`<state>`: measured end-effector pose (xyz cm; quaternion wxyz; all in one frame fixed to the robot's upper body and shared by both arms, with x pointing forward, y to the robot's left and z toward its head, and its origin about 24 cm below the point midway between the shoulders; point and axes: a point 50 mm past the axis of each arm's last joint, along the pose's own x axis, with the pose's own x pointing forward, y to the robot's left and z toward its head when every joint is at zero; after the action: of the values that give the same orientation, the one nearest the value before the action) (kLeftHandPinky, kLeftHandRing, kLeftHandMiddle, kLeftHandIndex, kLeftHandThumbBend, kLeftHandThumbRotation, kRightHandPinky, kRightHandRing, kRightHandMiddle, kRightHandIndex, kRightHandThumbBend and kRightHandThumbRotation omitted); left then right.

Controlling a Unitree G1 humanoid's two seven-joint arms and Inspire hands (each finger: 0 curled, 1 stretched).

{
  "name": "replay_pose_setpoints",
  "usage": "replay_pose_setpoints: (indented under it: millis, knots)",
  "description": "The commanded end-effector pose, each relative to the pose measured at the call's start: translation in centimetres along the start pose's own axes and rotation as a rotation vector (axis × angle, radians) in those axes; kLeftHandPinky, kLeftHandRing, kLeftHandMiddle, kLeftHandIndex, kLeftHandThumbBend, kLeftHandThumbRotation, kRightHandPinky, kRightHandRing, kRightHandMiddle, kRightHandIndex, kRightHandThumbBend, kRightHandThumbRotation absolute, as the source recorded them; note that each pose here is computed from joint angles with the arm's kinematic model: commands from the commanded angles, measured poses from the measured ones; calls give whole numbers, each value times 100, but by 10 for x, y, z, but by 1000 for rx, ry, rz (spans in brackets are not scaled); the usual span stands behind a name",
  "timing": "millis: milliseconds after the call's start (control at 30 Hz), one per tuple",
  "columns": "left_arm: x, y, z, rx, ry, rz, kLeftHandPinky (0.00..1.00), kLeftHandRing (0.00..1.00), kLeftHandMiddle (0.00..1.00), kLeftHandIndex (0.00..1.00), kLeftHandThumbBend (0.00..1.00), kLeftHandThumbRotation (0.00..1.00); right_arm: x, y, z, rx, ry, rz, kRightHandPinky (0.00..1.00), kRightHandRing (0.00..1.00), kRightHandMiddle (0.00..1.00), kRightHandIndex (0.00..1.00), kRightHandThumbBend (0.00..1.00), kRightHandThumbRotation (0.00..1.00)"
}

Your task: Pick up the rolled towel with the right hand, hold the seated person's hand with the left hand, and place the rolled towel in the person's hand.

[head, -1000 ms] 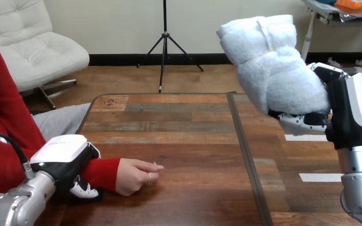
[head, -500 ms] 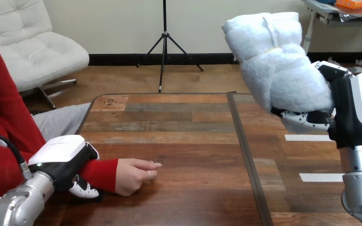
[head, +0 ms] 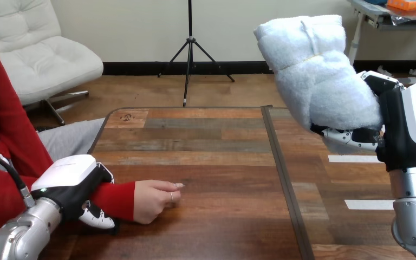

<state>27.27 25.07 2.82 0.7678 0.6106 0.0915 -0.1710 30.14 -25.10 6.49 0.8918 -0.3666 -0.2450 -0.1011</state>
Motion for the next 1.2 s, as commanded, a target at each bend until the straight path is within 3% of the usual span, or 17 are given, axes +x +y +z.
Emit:
replay_pose_setpoints:
  millis: [0, 467, 1167]
  knots:
    - [4, 31, 16, -12, -96, 137, 20, 26, 33, 31, 76, 0, 22, -8, 14, 50, -67, -95, 28, 33, 39, 44, 75, 0]
    - [4, 48, 27, -44, -133, 211, 19, 24, 32, 31, 70, 0, 22, -6, 13, 43, -64, -89, 26, 31, 38, 44, 75, 0]
    - [0, 74, 35, -62, -178, 326, 21, 26, 32, 31, 71, 0, 19, -1, 12, 55, -47, -74, 27, 31, 38, 44, 74, 0]
